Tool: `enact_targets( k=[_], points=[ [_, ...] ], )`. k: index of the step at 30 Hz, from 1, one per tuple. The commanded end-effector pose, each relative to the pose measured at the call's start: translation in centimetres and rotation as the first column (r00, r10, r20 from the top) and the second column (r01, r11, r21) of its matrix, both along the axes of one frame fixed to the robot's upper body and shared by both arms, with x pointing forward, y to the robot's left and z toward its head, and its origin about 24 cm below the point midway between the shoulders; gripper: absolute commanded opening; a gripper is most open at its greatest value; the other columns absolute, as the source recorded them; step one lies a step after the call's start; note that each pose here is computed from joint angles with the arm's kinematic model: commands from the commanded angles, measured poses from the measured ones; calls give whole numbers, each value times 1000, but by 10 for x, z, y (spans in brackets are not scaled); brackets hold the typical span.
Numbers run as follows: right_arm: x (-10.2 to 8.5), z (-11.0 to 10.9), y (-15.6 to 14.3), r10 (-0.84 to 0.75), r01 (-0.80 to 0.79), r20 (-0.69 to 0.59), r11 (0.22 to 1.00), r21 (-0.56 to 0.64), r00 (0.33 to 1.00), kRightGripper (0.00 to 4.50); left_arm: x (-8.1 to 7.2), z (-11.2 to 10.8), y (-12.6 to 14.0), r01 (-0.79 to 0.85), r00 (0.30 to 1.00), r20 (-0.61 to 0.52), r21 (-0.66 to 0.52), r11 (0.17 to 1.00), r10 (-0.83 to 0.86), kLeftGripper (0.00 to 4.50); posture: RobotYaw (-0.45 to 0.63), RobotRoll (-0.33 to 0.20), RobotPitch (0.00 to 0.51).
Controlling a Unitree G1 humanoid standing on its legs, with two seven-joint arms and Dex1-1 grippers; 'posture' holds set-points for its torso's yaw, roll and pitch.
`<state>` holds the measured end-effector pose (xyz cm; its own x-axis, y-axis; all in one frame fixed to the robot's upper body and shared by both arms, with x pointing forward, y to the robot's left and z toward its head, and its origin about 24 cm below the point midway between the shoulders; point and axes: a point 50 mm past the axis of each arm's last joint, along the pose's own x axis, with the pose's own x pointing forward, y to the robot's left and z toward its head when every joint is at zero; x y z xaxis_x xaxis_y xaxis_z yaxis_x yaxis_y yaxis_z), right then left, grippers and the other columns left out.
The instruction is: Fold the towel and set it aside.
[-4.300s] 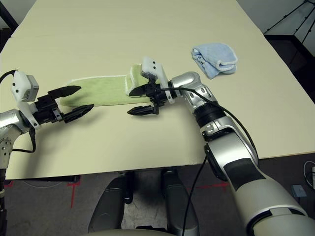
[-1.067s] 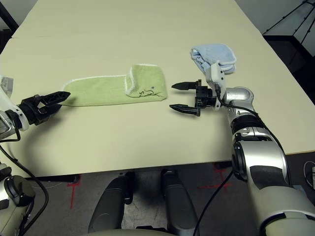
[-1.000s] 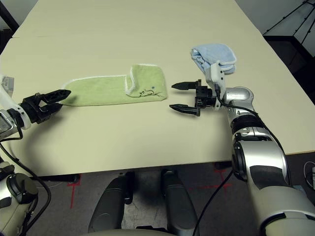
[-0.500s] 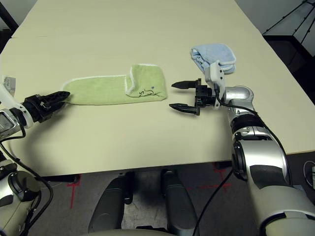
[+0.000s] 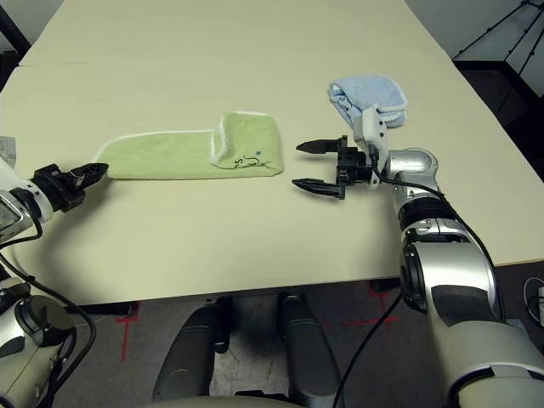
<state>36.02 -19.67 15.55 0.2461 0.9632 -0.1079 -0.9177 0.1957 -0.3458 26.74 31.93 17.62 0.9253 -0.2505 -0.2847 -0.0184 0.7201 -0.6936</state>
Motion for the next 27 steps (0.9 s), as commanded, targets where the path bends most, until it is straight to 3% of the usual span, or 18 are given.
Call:
enact_targets(
  k=[1,8,16,19,22,27],
  points=[
    [0,-2,1,5,-5,-2,1000,-13,1000,4500,-17,3,12,-16,1000,-20,46,999,17,59,69,0,203],
    [1,-1,3,6,-6,-4,1000,-15,1000,4500,-26,12,21,-31,1000,-3,80,996,31,59,78,0,200],
    [2,0,5,6,-6,-27,1000,-13,1000,4500,-2,32,5,-1,990,136,155,988,-20,59,74,0,197],
    [3,1,6,3,-3,-23,1000,-9,1000,4500,17,71,-31,142,948,251,220,965,-197,59,70,0,195],
    [4,2,6,0,0,-18,1000,-9,1000,4500,24,103,-56,240,885,339,258,936,-320,59,66,0,193],
    [4,4,6,-2,2,-10,1000,-8,1000,4500,24,129,-90,402,779,381,307,863,-498,59,62,0,190]
  ],
)
